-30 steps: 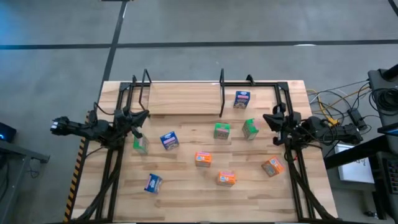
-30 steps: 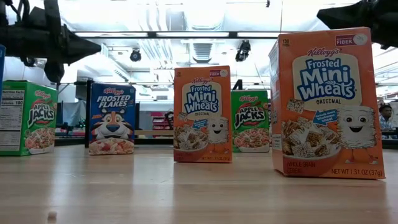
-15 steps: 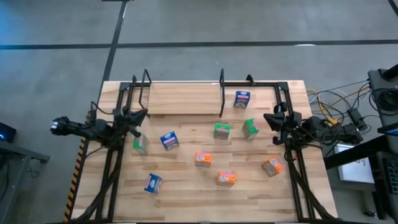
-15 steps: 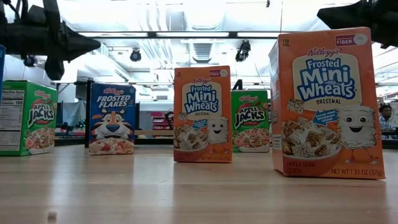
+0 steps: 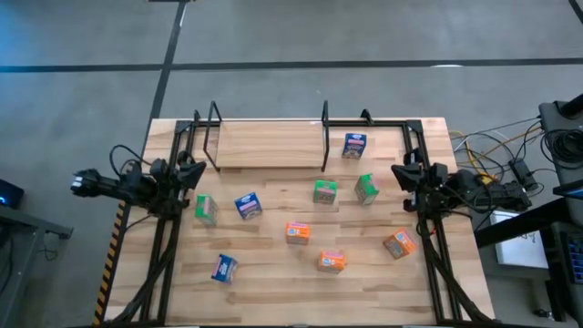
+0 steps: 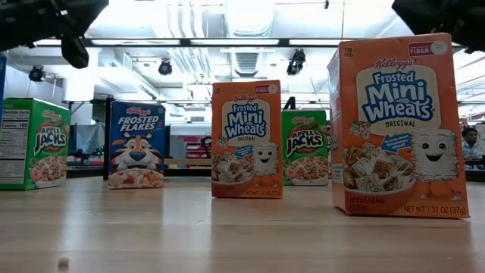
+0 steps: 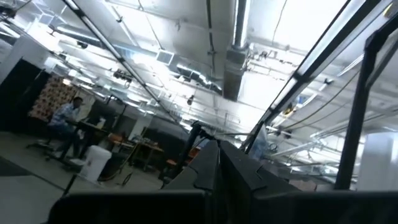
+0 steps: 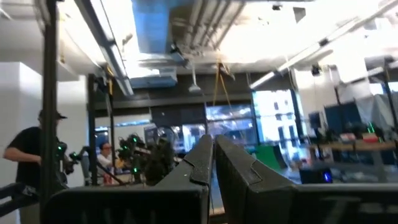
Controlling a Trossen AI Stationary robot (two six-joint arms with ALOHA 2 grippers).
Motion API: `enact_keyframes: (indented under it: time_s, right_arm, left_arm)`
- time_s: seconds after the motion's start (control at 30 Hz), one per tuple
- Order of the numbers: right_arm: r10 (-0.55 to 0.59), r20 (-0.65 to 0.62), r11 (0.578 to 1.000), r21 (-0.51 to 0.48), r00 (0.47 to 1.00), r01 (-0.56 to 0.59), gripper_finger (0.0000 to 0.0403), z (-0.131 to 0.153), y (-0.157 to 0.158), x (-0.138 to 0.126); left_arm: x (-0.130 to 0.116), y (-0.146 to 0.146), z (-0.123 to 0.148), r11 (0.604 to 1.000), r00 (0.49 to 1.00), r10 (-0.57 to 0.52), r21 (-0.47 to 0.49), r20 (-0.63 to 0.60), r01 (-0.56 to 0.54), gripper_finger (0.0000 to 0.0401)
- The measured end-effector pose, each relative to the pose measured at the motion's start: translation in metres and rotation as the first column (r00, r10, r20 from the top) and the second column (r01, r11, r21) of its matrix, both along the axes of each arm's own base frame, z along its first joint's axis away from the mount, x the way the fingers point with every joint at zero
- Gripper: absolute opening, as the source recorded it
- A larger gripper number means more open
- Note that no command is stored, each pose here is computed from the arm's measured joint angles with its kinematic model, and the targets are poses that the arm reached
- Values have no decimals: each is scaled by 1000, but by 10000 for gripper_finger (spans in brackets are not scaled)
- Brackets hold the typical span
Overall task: Stack cereal on shelf
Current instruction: Put the middle blue cereal box on the shelf
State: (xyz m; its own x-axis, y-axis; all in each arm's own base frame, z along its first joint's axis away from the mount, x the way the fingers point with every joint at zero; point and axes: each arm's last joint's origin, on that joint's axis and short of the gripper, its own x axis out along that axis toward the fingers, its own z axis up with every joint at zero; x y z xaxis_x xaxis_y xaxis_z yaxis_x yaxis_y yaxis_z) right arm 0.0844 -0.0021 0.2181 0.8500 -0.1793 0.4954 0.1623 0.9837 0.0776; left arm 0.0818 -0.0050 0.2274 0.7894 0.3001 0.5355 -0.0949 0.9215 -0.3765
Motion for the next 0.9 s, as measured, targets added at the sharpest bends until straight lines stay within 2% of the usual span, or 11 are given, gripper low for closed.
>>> enact_keyframes:
  time_s: [0.13,0.37,0.5,0.73,0.8,0.9]
  right_arm:
    - [24,55,998,-57,998,-21,9,5,1,-3]
    - [-8,101,994,-106,995,19,9,10,1,-6]
    - [1,135,989,-145,991,19,9,13,2,-7]
    - [8,143,987,-160,990,15,9,15,2,-4]
    - [10,154,988,-156,988,14,9,16,2,-4]
    - [11,169,988,-153,986,15,9,17,2,-4]
  left_arm:
    - [4,-2,3,1000,999,-24,13,31,24,0]
    - [12,-4,9,1000,997,-24,12,79,23,0]
    - [21,-6,27,1000,998,-24,21,54,23,0]
    - [48,-13,68,995,995,-19,91,-99,28,0]
    - [56,-15,78,993,981,-16,110,-195,38,0]
    - [69,-17,88,991,933,-21,115,-360,66,0]
